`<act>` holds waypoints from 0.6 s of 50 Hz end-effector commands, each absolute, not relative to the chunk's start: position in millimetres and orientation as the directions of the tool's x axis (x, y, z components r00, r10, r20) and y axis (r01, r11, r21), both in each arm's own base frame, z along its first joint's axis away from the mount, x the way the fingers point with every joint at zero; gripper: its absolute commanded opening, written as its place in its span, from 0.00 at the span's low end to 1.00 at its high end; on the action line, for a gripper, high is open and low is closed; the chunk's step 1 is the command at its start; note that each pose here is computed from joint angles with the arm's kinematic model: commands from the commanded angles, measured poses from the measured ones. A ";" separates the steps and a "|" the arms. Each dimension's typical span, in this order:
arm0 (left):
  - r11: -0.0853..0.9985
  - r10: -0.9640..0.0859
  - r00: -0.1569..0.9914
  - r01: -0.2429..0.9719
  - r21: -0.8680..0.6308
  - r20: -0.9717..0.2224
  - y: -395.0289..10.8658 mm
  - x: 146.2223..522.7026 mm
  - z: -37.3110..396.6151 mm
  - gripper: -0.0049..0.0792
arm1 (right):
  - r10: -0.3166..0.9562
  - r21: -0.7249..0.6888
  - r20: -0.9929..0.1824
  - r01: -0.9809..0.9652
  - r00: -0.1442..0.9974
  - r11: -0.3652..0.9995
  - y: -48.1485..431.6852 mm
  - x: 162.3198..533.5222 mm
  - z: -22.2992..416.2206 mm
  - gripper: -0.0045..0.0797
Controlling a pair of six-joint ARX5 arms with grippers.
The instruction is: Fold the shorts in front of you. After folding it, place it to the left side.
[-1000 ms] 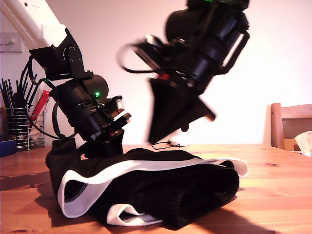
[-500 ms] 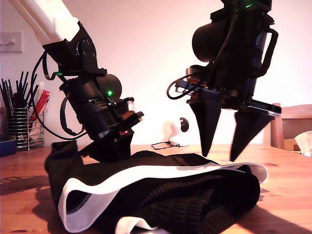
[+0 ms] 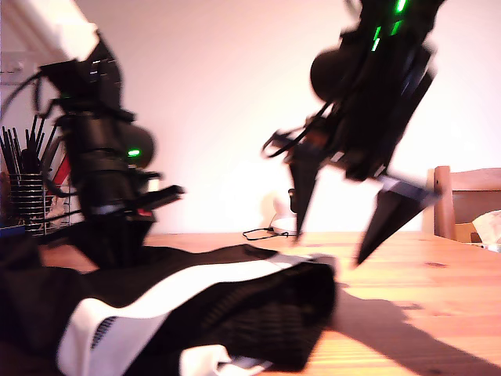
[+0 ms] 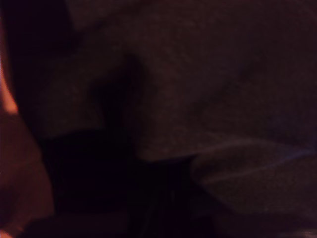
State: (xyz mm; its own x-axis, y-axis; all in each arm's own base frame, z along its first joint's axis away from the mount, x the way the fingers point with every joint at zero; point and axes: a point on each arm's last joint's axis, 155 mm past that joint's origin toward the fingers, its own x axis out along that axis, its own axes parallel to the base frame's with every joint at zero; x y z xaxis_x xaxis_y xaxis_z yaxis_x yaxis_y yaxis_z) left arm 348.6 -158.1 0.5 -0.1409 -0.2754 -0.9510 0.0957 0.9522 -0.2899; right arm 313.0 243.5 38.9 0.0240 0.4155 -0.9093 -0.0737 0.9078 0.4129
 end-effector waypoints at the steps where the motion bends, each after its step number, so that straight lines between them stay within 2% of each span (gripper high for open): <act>1: 0.978 -0.184 -0.287 0.038 -0.203 -0.940 -130.4 315.7 -50.7 0.15 | 0.432 0.432 -0.902 -0.042 -0.008 0.901 247.5 310.0 26.5 0.75; 30: 0.975 -0.202 -0.293 0.034 -0.221 -0.934 -131.6 314.8 -49.6 0.15 | 0.456 0.461 -0.884 -0.024 -0.104 0.887 278.7 293.6 -14.3 0.77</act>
